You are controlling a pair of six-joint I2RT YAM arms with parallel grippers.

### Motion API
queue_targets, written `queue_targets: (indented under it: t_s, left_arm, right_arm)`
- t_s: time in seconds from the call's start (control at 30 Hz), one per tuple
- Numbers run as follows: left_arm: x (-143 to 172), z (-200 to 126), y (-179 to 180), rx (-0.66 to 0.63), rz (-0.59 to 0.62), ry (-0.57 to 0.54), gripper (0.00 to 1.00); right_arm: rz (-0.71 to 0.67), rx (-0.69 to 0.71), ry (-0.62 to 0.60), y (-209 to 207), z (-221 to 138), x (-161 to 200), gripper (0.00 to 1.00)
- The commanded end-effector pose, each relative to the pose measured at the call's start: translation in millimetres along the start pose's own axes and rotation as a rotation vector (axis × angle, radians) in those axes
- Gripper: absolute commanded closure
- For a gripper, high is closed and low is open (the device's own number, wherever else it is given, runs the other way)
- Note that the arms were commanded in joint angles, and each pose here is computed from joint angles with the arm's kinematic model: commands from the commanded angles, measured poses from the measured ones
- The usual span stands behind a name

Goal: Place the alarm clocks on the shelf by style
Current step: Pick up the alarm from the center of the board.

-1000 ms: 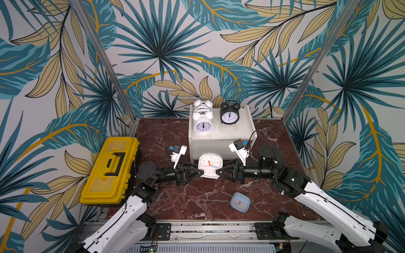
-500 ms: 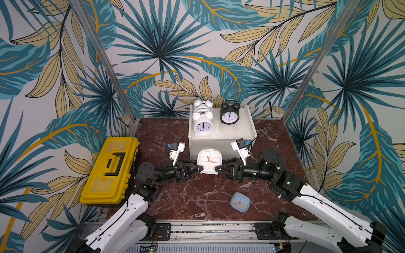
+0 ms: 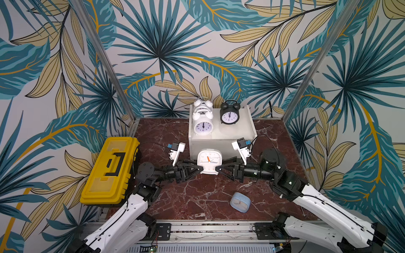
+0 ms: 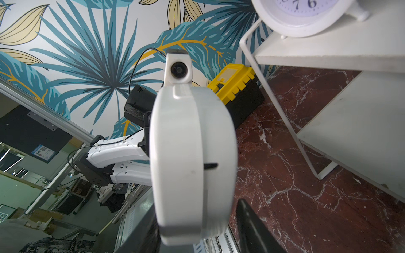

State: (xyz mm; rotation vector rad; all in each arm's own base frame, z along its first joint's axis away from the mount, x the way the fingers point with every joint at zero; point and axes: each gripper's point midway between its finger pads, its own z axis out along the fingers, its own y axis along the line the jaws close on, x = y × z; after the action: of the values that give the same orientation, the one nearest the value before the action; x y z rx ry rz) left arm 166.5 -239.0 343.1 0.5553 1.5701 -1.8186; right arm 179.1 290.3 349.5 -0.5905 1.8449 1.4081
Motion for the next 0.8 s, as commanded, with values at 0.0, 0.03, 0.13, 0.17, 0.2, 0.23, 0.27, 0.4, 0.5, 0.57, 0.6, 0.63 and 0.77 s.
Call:
queue_targets:
  t_s: [0.0, 0.03, 0.13, 0.17, 0.2, 0.23, 0.27, 0.4, 0.5, 0.57, 0.6, 0.63, 0.77]
  left_arm:
    - [0.1, -0.8, -8.9, 0.029, 0.056, 0.005, 0.79]
    - [-0.3, -0.7, -9.6, 0.031, 0.058, 0.005, 0.8]
    - [-0.6, -0.5, -9.5, 0.03, 0.057, 0.007, 0.79]
    - [-0.5, -0.5, -9.7, 0.03, 0.058, 0.009, 0.79]
    - [-0.3, -0.4, -9.1, 0.028, 0.057, 0.01, 0.79]
    - [0.2, -0.5, -8.6, 0.026, 0.058, 0.011, 0.79]
    - [0.5, -0.7, -7.6, 0.022, 0.057, 0.012, 0.79]
    - [-1.1, -0.8, -4.6, 0.01, 0.055, 0.002, 0.68]
    - [-12.3, -0.9, -6.9, -0.008, 0.062, -0.042, 0.25]
    - [-20.2, -2.4, -6.9, -0.042, 0.088, -0.076, 0.16]
    - [-22.2, -3.2, -3.9, -0.07, 0.091, -0.084, 0.14]
    - [-24.0, -4.7, 0.4, -0.112, 0.107, -0.091, 0.12]
    - [-28.7, -19.5, 25.5, -0.32, 0.114, -0.14, 0.1]
  right_arm:
    - [-0.026, 0.002, -0.015, 5.8, -5.2, -6.4, 0.46]
    - [-0.025, 0.0, -0.012, 5.8, -4.5, -6.0, 0.47]
    - [-0.022, -0.01, -0.003, 6.6, -2.3, -5.4, 0.57]
    - [-0.02, -0.013, -0.001, 6.8, -1.9, -5.1, 0.61]
    - [-0.019, -0.015, 0.001, 6.9, -1.5, -4.7, 0.64]
    - [-0.02, -0.016, 0.001, 7.0, -1.6, -4.7, 0.67]
    - [-0.022, -0.018, 0.001, 7.4, -1.7, -4.5, 0.71]
    - [-0.024, -0.034, 0.006, 10.3, -2.1, -3.2, 0.78]
    - [-0.027, -0.021, 0.004, 7.8, -2.0, -2.7, 0.79]
    - [-0.041, 0.003, -0.018, 3.3, -2.9, -4.6, 0.8]
    - [-0.05, 0.021, -0.029, -0.3, -3.3, -4.9, 0.8]
    - [-0.063, 0.05, -0.044, -5.7, -4.0, -5.4, 0.8]
    - [-0.103, 0.165, -0.089, -31.5, -4.6, -4.1, 0.8]
